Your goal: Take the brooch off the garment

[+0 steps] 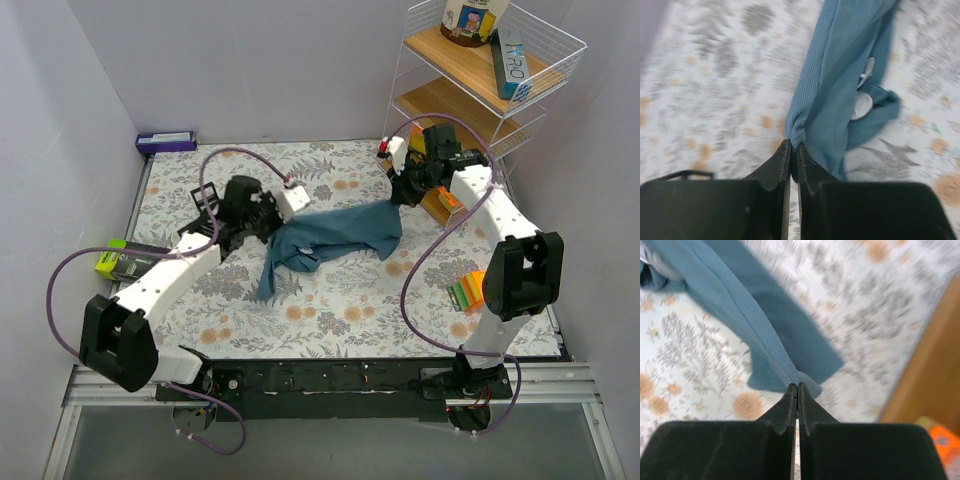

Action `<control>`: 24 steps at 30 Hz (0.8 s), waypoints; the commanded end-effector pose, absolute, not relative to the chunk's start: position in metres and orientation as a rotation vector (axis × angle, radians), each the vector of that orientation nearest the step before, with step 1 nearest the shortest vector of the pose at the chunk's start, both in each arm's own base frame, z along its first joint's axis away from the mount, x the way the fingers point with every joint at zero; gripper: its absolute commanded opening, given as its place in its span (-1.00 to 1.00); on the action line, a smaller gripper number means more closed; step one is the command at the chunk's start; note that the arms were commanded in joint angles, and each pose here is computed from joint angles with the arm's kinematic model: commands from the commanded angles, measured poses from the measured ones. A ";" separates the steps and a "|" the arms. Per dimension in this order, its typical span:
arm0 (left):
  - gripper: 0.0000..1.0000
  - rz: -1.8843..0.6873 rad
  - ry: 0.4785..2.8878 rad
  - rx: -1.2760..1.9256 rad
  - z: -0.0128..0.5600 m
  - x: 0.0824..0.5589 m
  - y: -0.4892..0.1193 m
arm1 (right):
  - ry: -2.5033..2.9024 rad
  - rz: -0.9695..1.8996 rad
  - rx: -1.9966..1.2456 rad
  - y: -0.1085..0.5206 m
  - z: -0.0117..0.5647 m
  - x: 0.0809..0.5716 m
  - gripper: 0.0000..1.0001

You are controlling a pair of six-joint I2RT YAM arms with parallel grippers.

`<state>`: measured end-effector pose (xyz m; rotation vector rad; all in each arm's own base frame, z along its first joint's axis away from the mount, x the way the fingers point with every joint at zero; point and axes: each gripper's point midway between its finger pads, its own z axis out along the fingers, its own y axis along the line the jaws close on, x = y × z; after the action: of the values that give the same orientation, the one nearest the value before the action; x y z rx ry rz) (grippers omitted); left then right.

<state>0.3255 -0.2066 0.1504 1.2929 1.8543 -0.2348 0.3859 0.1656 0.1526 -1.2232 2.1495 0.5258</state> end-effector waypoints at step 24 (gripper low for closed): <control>-1.00 -0.364 1.255 1.084 0.483 0.206 -0.167 | 1.400 0.134 -0.987 0.120 0.485 0.239 -0.97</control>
<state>0.2404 -0.1663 0.4646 1.0681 1.2895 -0.2703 0.2618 0.1328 0.4805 -1.0551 1.3746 0.1426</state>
